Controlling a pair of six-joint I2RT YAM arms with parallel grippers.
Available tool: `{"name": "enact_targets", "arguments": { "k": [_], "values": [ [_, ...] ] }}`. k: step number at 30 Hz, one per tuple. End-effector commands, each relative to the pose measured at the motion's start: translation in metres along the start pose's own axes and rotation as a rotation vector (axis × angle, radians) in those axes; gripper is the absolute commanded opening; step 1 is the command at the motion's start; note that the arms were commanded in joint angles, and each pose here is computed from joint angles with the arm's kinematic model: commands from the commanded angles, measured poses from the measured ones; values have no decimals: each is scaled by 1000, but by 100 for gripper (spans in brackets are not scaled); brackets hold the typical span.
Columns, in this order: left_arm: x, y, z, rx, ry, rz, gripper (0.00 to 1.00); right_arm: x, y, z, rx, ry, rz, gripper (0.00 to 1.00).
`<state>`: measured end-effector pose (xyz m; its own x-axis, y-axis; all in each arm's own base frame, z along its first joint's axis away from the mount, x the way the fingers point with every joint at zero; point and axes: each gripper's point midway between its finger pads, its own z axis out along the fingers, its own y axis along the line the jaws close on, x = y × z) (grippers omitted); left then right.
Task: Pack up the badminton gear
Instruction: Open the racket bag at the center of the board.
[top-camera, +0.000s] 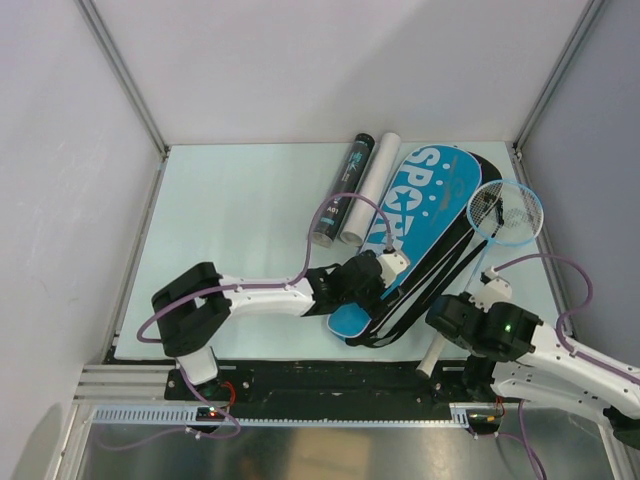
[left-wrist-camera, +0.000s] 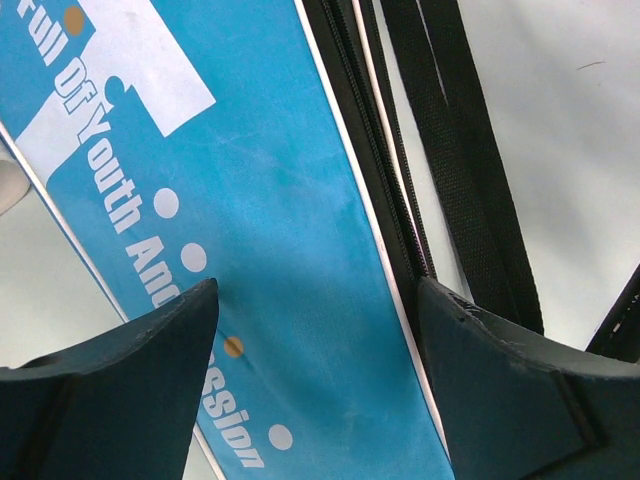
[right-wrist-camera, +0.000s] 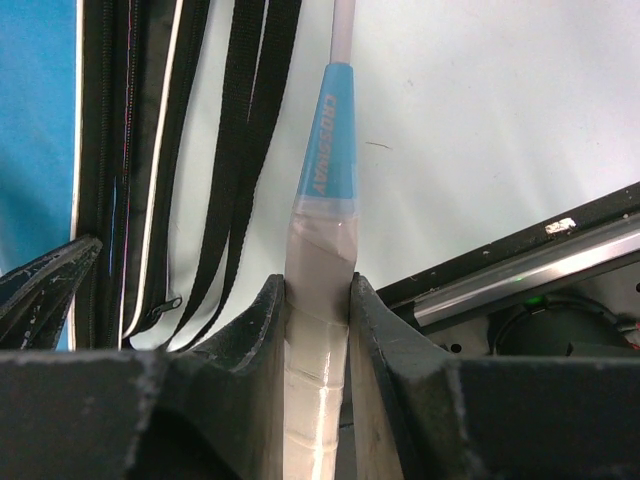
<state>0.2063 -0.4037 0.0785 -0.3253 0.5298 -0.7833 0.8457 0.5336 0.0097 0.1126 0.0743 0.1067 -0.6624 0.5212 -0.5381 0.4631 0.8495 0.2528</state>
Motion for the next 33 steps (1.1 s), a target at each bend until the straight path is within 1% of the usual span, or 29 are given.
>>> {"name": "enact_targets", "arguments": {
  "k": [1,8,11,13,17,18,19,20,21,23,31,33],
  "values": [
    [-24,-7,-2,-5,-67,43,84,-14,-1,-2,-13,-66,23,0],
    [-18,-13,0,-12,-49,65,83,-18,-1,-4,-43,-83,47,0],
    [-12,-9,5,-46,-26,70,78,-17,2,-5,-52,-74,38,0],
    [-14,-4,7,-78,-24,71,67,-15,4,-5,-55,-68,29,0],
    [-25,1,5,-108,-31,69,28,-14,1,-7,-66,-58,18,0],
    [-28,1,4,-112,-31,70,20,-14,1,-8,-70,-57,18,0],
    [-30,2,4,-117,-28,69,10,-14,0,-8,-72,-56,17,0],
    [-33,3,4,-128,-28,67,5,-14,0,-8,-76,-55,17,0],
    [-37,4,3,-136,-29,64,3,-14,0,-9,-79,-53,16,0],
    [-44,6,0,-149,-43,51,1,-12,0,-10,-84,-41,12,0],
    [-95,3,-20,-131,-162,-55,0,-1,8,-16,-119,19,-18,0],
    [-104,7,-22,-152,-184,-85,0,-1,11,-19,-127,24,-21,0]
  ]
}}
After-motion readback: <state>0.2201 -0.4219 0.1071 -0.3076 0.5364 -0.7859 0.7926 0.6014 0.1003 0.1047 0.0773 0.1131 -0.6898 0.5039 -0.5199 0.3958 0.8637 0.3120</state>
